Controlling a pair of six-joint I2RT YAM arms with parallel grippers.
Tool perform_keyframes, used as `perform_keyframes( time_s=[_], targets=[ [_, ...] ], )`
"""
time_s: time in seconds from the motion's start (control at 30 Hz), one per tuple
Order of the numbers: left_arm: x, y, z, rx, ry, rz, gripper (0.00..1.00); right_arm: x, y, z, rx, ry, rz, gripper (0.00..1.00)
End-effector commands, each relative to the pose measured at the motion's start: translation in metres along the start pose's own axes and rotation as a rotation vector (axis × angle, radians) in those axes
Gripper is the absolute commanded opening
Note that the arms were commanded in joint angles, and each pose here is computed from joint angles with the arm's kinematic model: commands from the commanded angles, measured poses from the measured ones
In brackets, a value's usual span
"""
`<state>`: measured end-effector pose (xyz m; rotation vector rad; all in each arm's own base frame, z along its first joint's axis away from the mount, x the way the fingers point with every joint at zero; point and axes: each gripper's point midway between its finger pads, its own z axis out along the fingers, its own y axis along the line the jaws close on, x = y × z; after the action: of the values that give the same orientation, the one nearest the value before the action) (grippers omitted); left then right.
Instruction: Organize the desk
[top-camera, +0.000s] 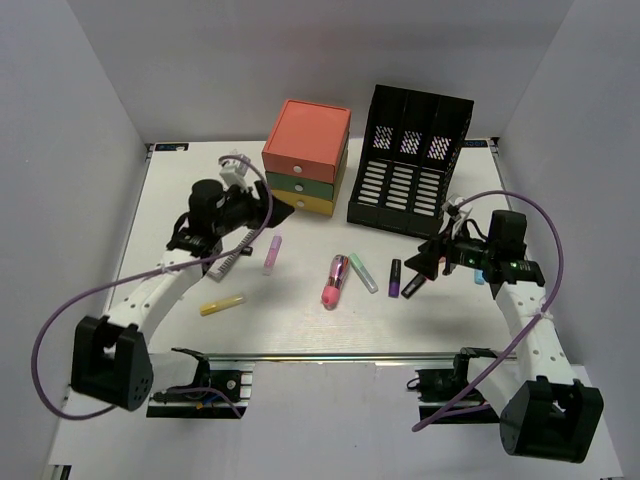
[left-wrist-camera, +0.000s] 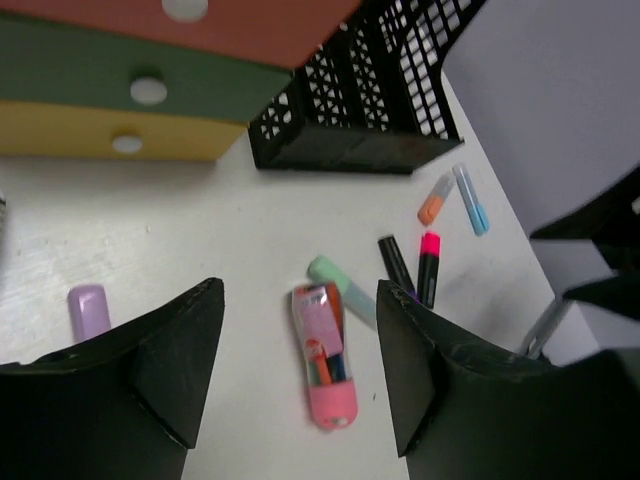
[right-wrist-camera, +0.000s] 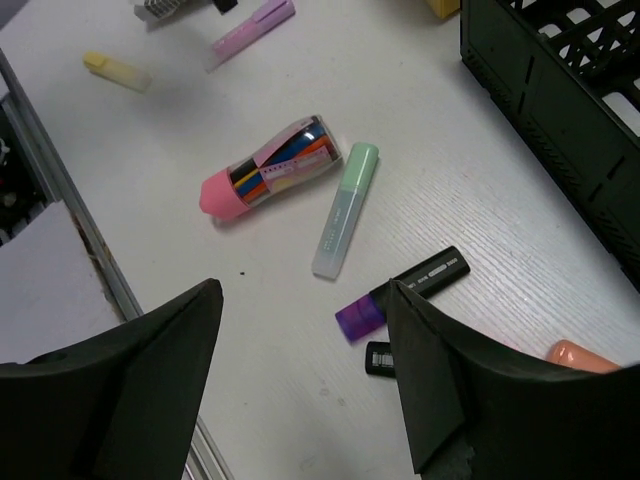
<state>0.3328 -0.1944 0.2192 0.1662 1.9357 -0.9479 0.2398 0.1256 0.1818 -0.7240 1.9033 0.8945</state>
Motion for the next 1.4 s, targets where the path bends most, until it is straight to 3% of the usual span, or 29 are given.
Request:
perform_keyframes(
  time_s=[0.0,0.07,0.1,0.23,0.73,1.37],
  targets=[
    [-0.025,0.004,0.029,-0.111,-0.056,-0.088,0.72,-0.019,0.002,-0.001,-0.010,-0.058,-0.002,0.72],
    [-0.027,0.011,0.048,-0.162,-0.049,-0.138,0.71,-0.018,0.000,-0.002,0.018,-0.059,0.004,0.65],
    [-0.028,0.016,0.054,-0.199,-0.060,-0.143,0.70,-0.017,0.000,-0.003,0.020,-0.057,0.003,0.56],
    [-0.036,0.021,0.075,-0.235,-0.076,-0.155,0.69,-0.022,0.008,-0.008,0.009,-0.088,-0.011,0.44],
    [-0.058,0.042,0.121,-0.301,-0.061,-0.114,0.69,-0.024,0.001,-0.012,0.067,-0.100,-0.018,0.45],
    [-0.072,0.050,0.137,-0.312,-0.065,-0.081,0.57,-0.021,-0.003,-0.012,0.085,-0.099,-0.022,0.44]
  ],
)
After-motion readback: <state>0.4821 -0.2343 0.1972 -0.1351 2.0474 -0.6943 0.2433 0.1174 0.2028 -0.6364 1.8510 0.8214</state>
